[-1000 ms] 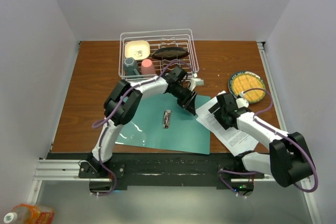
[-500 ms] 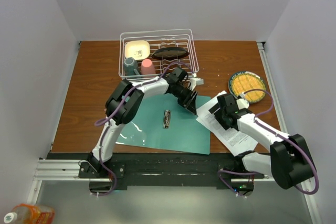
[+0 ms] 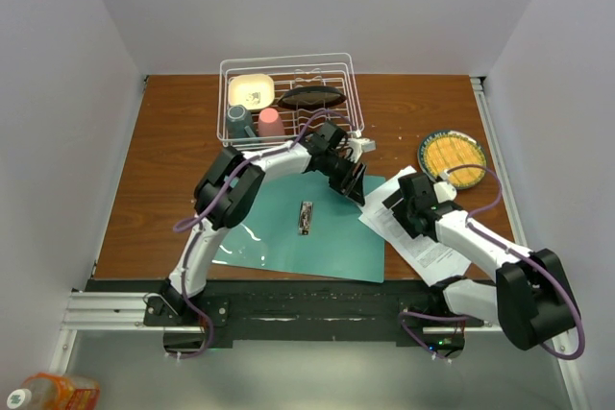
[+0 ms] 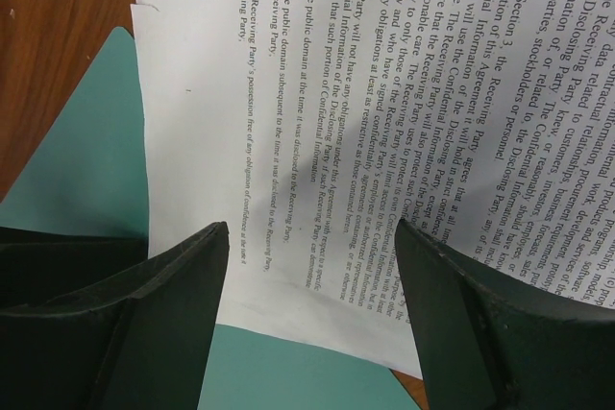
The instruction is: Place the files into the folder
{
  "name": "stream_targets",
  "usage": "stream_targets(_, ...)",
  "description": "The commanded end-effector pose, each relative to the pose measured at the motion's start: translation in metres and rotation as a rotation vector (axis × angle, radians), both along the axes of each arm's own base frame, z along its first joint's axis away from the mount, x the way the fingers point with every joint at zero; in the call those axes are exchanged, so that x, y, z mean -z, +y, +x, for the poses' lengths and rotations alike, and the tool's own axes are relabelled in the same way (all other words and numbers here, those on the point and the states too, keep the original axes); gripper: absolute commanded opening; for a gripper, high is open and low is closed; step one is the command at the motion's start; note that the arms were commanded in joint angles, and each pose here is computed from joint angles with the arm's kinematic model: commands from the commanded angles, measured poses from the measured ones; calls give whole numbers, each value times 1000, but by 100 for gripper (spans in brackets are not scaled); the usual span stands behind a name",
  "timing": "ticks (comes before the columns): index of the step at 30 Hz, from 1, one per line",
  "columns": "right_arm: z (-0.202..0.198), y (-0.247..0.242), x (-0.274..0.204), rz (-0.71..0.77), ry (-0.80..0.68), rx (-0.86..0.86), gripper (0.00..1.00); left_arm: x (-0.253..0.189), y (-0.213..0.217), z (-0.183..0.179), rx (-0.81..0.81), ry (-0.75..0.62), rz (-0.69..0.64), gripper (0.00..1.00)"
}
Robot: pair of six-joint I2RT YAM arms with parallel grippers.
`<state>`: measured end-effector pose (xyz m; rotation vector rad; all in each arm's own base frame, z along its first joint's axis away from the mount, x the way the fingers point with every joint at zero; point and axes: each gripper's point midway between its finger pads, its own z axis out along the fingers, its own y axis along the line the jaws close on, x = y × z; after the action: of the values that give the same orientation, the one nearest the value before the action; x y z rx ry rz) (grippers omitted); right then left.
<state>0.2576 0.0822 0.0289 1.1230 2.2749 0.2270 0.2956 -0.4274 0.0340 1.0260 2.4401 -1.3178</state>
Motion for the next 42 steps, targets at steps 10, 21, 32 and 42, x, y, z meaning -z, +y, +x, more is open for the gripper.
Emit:
stream_targets(10,-21,-1,21,16,72,12,74,28,-5,-2,-31,-18,96,41)
stream_targets(21,-7,0,-6,-5,-2,-28,77,15,-16,0,-7,-69,102,4)
stream_targets(32,50,32,-202,-62,-536,-379,83,-110,-34,23,-10,-158,-97,0)
stream_targets(42,11,69,-288,85,-810,-630,83,-288,1,70,-128,-394,-367,0)
